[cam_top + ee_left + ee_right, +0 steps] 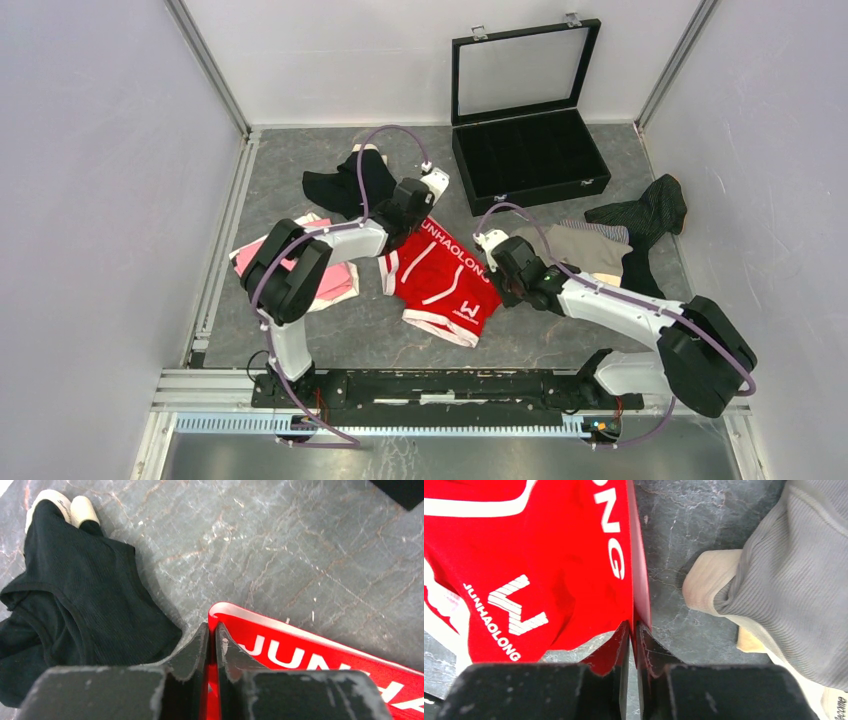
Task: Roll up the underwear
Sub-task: Flatten out the underwear at the center of the board.
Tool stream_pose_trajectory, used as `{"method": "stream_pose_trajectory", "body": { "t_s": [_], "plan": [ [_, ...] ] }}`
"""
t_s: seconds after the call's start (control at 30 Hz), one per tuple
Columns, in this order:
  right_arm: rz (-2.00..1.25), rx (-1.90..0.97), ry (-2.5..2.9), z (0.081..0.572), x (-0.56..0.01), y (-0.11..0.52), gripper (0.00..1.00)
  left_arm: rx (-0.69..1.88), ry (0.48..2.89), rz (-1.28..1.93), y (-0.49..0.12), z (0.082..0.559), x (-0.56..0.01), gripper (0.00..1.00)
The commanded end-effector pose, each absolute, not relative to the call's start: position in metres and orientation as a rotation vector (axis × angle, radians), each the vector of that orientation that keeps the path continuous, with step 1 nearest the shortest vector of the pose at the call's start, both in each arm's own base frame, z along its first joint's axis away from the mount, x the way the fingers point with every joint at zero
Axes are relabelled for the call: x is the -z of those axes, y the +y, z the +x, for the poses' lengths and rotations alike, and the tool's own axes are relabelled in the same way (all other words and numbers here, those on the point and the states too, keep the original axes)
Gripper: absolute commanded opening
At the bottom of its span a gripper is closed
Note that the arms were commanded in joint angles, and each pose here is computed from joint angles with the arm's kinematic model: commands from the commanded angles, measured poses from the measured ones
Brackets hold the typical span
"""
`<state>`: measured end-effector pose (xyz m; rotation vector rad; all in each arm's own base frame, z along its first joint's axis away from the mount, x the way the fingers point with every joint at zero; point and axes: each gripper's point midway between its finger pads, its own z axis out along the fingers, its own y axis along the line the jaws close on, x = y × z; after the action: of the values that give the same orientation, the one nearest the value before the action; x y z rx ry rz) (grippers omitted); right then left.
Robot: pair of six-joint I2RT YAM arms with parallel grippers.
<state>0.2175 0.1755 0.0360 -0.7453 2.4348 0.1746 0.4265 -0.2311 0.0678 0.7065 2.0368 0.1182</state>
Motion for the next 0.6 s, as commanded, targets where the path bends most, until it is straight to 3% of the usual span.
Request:
{"method": "stream_pose_trajectory", "body": {
  "t_s": [0.0,0.03,0.1,0.23,0.43,0.57],
  "plan": [
    [-0.704,-0.117,2.401,0.226,-0.047,0.166,0.22,-0.141,1.900,0.621,-0.234,0.466,-0.109,0.17],
    [-0.697,-0.110,2.394,0.227,-0.049,0.165,0.26,-0.141,1.898,0.617,-0.234,0.468,-0.110,0.20],
    [-0.685,-0.108,2.384,0.229,-0.054,0.165,0.34,-0.144,1.888,0.602,-0.234,0.473,-0.114,0.39],
    [-0.646,-0.114,2.347,0.231,-0.067,0.163,0.45,-0.141,1.873,0.560,-0.231,0.478,-0.127,0.53],
    [-0.593,-0.173,2.223,0.237,-0.100,0.166,0.48,-0.145,1.859,0.299,-0.201,0.469,-0.160,0.67],
    [-0.633,-0.348,2.133,0.231,-0.116,0.189,0.44,-0.021,1.847,0.042,-0.183,0.449,-0.182,0.72]
  ]
}}
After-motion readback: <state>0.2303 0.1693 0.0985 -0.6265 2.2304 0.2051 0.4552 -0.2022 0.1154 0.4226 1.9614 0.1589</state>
